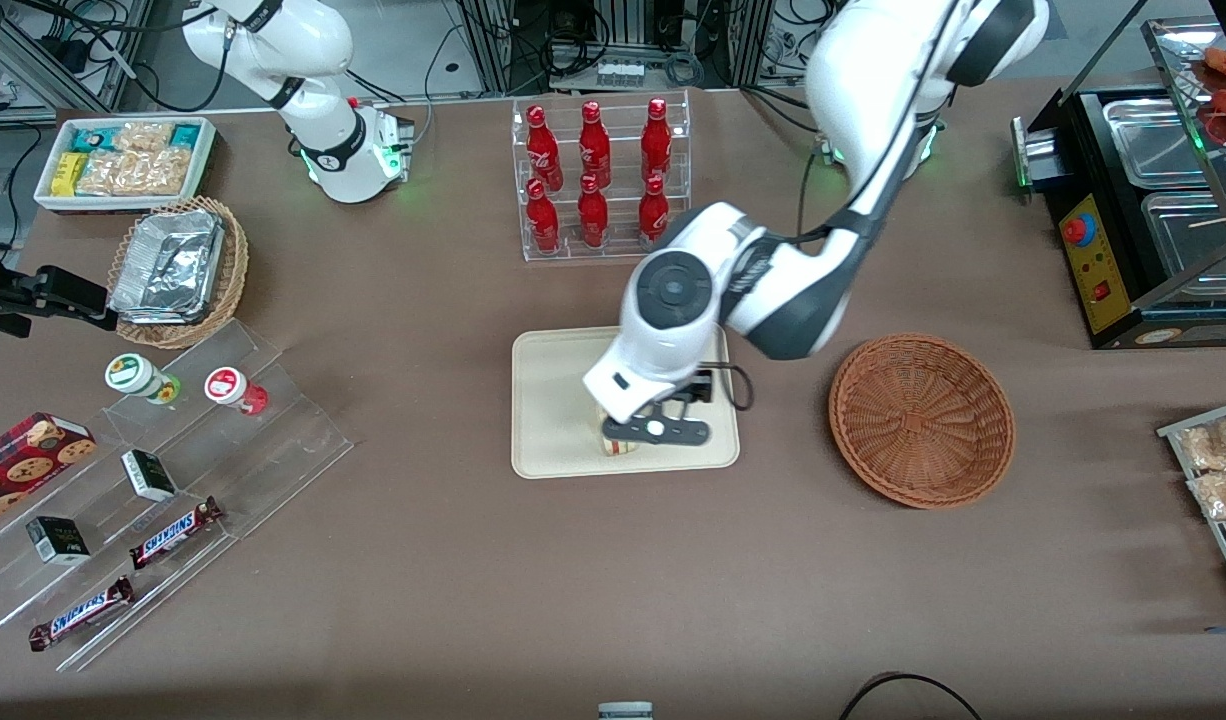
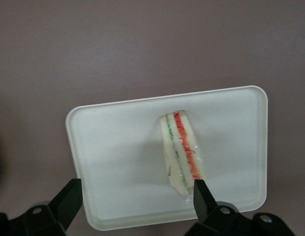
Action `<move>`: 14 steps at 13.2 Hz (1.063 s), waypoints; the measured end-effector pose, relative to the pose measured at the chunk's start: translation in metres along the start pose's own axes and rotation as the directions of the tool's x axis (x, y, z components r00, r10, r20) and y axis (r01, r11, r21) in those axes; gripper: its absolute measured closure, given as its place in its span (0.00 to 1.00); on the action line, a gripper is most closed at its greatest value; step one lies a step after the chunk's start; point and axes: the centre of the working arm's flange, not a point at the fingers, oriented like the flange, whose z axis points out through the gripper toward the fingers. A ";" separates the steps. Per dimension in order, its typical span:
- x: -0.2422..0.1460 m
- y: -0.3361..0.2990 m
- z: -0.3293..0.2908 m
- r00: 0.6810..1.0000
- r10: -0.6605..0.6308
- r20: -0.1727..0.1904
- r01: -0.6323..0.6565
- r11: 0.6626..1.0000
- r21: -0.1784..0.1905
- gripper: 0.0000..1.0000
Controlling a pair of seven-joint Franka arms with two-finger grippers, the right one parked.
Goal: Place sandwich from basket to tray
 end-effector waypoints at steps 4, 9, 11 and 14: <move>0.012 -0.066 -0.032 0.999 0.046 0.008 -0.046 0.999 0.002 0.00; 0.021 -0.159 -0.063 0.994 0.105 0.020 -0.105 0.995 0.001 0.00; 0.017 -0.198 -0.075 0.988 0.144 0.046 -0.145 0.989 0.005 0.00; 0.008 -0.258 -0.103 0.978 0.192 0.080 -0.193 0.981 0.005 0.00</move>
